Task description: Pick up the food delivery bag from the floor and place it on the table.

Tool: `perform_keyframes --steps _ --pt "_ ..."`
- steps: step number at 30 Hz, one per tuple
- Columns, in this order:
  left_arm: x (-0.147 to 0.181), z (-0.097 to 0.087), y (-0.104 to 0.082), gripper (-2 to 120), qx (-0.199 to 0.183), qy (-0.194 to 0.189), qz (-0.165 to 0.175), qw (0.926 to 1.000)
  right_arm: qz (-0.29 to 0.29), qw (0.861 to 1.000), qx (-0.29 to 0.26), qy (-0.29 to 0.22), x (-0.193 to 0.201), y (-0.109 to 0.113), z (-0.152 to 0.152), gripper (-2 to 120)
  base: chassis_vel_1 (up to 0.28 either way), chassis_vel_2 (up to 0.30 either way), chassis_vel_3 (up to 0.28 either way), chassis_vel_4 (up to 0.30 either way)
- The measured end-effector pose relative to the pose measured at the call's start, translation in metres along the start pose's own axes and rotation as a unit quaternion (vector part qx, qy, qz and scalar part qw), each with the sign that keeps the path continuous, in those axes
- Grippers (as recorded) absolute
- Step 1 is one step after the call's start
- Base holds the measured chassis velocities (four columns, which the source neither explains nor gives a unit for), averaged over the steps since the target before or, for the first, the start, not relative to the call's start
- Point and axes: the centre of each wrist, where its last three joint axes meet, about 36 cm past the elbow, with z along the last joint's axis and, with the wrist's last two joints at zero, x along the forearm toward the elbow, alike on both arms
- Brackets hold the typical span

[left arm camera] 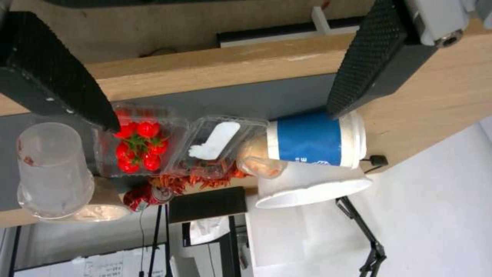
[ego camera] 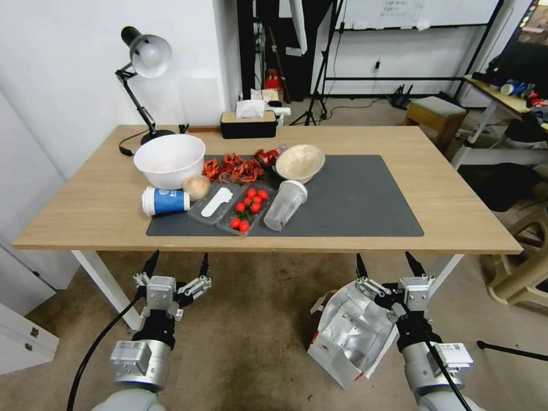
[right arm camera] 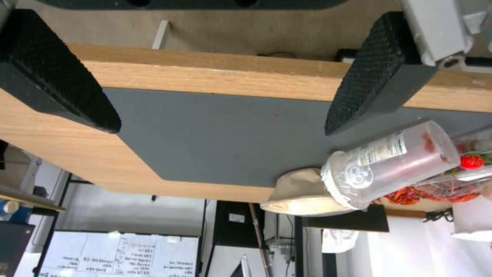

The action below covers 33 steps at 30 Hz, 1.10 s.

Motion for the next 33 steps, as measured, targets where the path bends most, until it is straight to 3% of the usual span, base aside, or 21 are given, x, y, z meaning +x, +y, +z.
perform_keyframes --steps 16,21,25,27,33 --pt "0.000 0.000 -0.001 100 0.004 0.001 -0.002 1.0000 -0.002 1.000 -0.001 0.004 0.000 0.000 0.000 100 0.000 0.000 0.000 0.000" --pt "-0.001 -0.007 -0.020 100 0.059 0.024 -0.013 0.9979 -0.057 0.995 -0.038 0.072 0.006 0.007 -0.015 100 0.000 0.000 0.000 0.000" --pt "0.000 -0.008 -0.027 100 0.077 0.033 -0.014 0.9964 -0.061 0.994 -0.044 0.073 0.006 0.006 -0.016 100 0.000 0.000 0.000 0.000" --pt "0.002 -0.012 -0.042 100 0.116 0.056 -0.018 0.9915 -0.060 0.995 -0.045 0.070 0.005 0.006 -0.016 100 0.000 0.000 0.000 0.000" --pt "0.009 -0.014 -0.059 100 0.161 0.083 -0.025 0.9831 -0.055 0.995 -0.045 0.065 0.004 0.006 -0.014 100 0.000 0.000 0.000 0.000"
